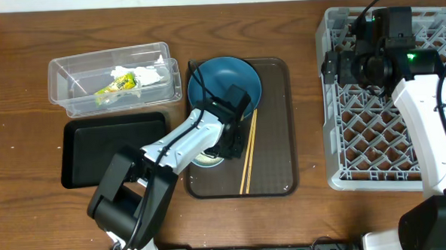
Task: Sort waste into correct bins and load items into the dishwasher rack
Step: 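Grasp the white bowl of rice with the left gripper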
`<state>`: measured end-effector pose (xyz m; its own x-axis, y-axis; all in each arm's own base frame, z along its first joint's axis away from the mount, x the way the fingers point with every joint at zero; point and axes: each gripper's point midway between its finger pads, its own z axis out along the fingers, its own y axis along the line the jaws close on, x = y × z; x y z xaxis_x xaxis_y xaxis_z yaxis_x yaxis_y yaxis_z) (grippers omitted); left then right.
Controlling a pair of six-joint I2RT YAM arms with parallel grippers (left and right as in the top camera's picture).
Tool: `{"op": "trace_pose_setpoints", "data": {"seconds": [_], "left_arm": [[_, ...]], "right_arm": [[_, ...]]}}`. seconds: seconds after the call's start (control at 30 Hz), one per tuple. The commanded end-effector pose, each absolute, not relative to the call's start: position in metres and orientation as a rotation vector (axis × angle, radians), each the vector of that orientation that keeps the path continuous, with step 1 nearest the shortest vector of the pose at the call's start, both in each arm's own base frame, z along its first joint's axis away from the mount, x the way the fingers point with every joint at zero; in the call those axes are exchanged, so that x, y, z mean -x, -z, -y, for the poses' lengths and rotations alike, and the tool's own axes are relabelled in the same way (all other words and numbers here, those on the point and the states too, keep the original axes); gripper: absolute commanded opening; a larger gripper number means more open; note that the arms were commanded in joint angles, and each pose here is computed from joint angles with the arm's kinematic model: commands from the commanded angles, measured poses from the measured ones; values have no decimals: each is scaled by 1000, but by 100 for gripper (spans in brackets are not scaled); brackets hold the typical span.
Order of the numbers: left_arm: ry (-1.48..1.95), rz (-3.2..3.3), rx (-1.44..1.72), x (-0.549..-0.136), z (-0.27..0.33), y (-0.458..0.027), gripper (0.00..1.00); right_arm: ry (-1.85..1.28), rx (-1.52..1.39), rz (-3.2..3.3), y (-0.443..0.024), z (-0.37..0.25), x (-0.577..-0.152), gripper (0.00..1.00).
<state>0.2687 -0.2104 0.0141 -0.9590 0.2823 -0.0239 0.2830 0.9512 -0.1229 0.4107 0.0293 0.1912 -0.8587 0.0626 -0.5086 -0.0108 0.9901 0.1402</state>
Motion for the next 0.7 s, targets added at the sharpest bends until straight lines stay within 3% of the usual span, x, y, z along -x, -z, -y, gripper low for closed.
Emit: {"op": "trace_pose_setpoints", "data": {"seconds": [0.0, 0.17, 0.37, 0.67], "left_arm": [[138, -3079, -432, -274, 205, -16, 6], [113, -3050, -427, -276, 199, -34, 6], [113, -2916, -359, -287, 183, -91, 6], [305, -2798, -15, -313, 114, -150, 6]], "right_arm": [[-171, -23, -2608, -188, -29, -409, 99], [-167, -24, -2612, -187, -28, -408, 99], [-167, -25, -2612, -187, -28, -408, 99], [-166, -25, -2618, -186, -28, -407, 99]]}}
